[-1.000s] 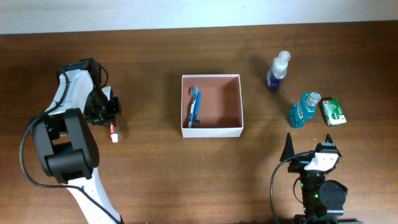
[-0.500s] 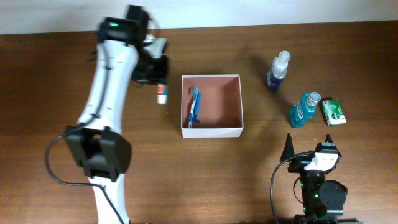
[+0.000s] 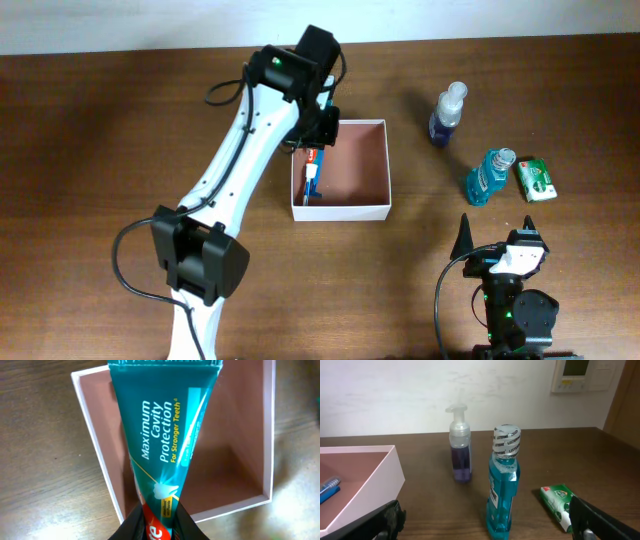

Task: Pack container
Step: 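Carry the toothpaste into the pink box and open the left gripper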

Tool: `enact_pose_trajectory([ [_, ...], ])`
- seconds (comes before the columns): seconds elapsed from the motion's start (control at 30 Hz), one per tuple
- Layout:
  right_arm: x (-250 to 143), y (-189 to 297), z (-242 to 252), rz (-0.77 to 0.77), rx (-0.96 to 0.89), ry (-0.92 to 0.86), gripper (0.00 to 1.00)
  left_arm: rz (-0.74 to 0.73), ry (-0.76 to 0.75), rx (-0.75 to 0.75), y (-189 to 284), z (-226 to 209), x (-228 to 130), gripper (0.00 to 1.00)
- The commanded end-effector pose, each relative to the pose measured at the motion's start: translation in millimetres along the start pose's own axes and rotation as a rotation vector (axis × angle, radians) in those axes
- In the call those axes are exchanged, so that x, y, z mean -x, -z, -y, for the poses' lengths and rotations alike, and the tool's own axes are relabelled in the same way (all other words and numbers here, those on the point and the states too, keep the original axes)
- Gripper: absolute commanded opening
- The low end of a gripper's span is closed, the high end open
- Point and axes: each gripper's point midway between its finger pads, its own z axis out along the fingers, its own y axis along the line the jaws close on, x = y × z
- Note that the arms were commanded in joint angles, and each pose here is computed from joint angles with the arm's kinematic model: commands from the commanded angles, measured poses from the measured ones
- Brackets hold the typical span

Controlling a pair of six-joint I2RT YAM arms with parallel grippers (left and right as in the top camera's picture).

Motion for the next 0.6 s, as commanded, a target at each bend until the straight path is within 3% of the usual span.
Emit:
enact_pose_trajectory([
  [0.0, -3, 0, 3, -0.006, -0.015, -0.001, 0.98, 0.050, 0.111, 0.098, 4, -9, 4, 0.16],
  [0.1, -3, 0, 3, -0.006, -0.015, -0.001, 0.98, 0.054, 0.170, 0.126, 0, -14, 4, 0.17],
  [0.57, -3, 0, 3, -0.006, -0.015, -0.001, 0.98, 0.016, 0.170, 0.142, -62, -20, -4, 0.17],
])
